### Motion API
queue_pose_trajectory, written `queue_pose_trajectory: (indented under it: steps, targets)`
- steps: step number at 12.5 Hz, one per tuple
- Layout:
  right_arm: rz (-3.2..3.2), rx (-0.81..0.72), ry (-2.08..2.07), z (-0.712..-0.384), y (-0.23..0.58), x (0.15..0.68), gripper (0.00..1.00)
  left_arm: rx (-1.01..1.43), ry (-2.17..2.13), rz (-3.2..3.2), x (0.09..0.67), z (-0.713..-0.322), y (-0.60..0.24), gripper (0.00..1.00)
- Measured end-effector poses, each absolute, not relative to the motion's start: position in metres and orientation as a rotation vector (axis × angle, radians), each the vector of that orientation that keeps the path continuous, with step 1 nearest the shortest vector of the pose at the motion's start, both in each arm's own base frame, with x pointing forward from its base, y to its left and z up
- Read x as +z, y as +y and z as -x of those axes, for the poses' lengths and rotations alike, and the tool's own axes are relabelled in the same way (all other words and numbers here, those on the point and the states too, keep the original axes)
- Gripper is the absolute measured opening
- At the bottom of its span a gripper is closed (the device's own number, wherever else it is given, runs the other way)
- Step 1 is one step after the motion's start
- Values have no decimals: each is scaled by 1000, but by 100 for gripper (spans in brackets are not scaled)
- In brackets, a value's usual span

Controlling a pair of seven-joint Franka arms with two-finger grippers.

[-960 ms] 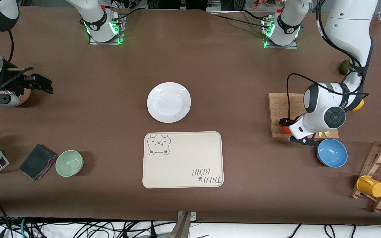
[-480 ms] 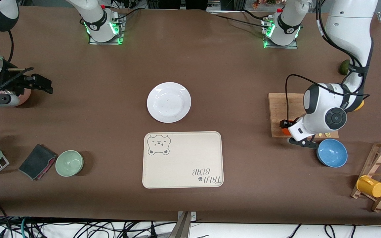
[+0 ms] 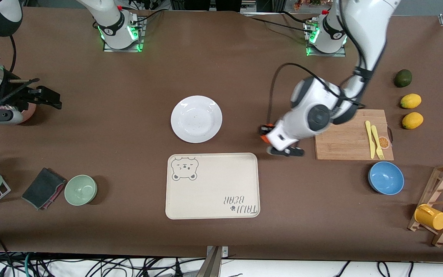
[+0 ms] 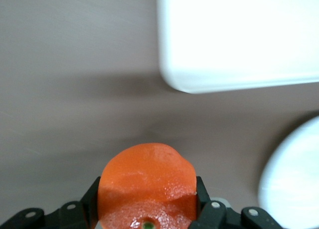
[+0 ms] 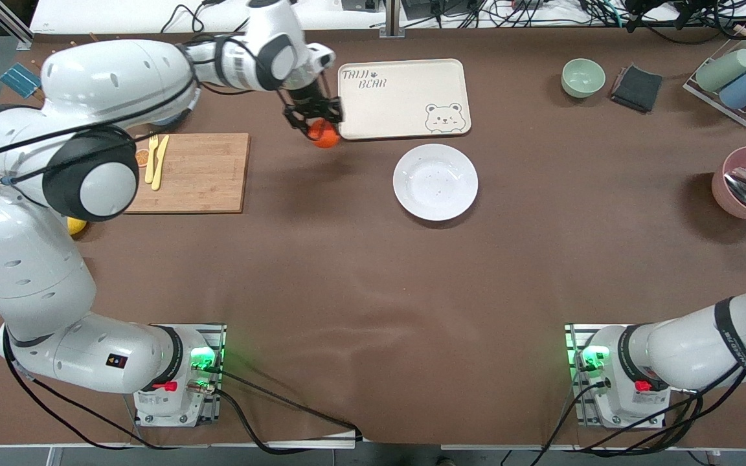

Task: Place orange and plate with both arms
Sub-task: 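Carry the orange with the left gripper and release it onto the white plate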

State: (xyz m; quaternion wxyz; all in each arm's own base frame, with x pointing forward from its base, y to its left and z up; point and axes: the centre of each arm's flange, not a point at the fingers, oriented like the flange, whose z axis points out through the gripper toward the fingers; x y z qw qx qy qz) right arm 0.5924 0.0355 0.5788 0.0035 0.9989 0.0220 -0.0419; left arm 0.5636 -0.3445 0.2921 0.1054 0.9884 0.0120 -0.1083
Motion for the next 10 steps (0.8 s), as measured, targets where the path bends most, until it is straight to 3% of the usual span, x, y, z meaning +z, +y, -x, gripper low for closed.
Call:
queue_pose_trajectory:
  steps: [5, 10]
  targets:
    - [-3131, -130, 70, -592, 36, 579, 100, -343, 44, -2886, 268, -484, -517, 72]
    - [-3131, -129, 70, -593, 36, 579, 100, -229, 47, -2810, 218, -468, -562, 72]
